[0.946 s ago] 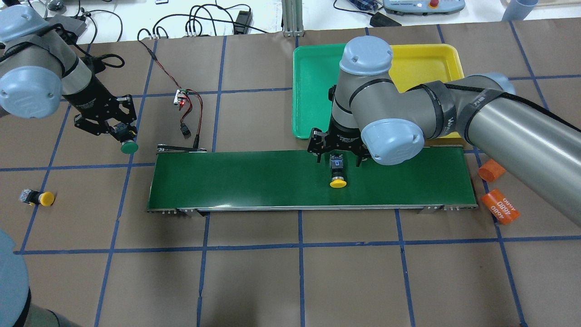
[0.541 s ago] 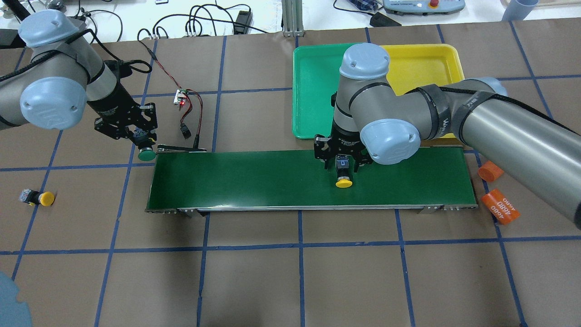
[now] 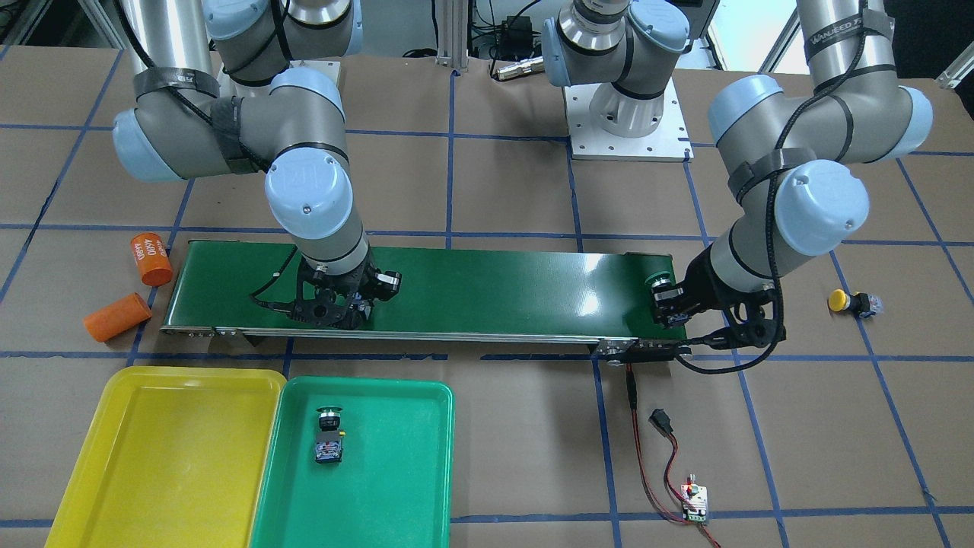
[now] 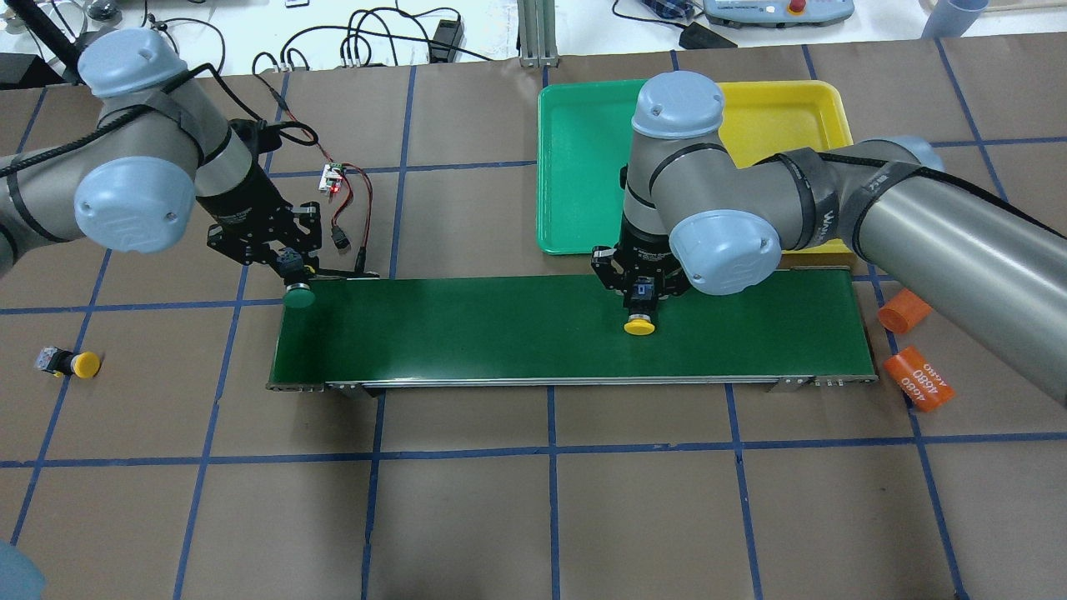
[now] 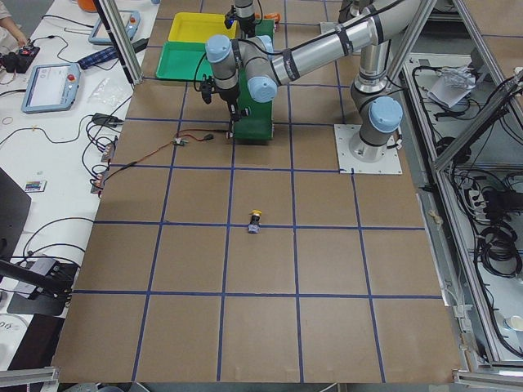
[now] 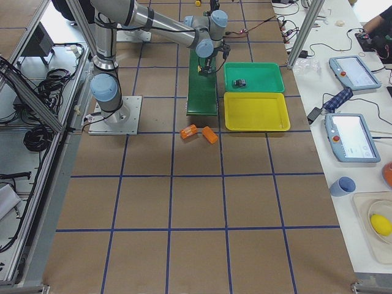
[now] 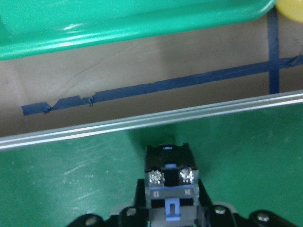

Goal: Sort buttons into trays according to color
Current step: 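Carry yellow switch into the yellow tray with right while left releases green switch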

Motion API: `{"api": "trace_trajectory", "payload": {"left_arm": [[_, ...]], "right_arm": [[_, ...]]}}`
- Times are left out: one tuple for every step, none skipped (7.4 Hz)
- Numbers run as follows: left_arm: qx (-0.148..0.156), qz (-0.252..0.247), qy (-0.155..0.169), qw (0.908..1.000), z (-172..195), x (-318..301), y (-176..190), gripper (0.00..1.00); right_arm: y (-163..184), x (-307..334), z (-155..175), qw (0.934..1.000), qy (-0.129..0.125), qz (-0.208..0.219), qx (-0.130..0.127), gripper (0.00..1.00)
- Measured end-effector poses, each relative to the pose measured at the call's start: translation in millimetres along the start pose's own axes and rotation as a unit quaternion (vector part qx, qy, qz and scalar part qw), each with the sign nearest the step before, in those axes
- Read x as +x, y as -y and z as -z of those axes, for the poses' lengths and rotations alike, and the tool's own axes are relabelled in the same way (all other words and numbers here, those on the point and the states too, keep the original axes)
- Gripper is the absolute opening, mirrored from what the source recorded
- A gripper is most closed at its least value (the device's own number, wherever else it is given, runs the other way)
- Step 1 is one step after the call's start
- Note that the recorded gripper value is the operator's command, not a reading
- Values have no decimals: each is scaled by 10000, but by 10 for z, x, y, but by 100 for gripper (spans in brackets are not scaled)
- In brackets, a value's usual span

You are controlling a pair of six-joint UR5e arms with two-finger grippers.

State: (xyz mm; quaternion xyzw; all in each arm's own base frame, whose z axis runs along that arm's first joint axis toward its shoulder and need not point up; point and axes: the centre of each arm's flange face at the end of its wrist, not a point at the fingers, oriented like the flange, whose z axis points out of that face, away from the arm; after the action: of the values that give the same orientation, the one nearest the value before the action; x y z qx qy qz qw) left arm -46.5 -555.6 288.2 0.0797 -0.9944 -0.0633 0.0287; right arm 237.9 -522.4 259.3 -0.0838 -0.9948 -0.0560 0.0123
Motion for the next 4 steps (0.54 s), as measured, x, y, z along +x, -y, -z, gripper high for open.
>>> {"api": "trace_trajectory", "payload": {"left_arm": [[-41,-158,5,9999,-45,70,-48,0],[-63,-408,5,9991,-72,132,-85,0],[-100,-644,1,9979,-109,167,-107,0],[-141,-782,3,9968,-148,211,-142,0]], "right_arm": [[175,154,156,9997,-70,-111,198,0],[430,414,339,9989,-50,-257,383,0],[703,767,450,9982,-20,-270,526,0],[981,1221,454,9978,-10,-170,634,0]]}}
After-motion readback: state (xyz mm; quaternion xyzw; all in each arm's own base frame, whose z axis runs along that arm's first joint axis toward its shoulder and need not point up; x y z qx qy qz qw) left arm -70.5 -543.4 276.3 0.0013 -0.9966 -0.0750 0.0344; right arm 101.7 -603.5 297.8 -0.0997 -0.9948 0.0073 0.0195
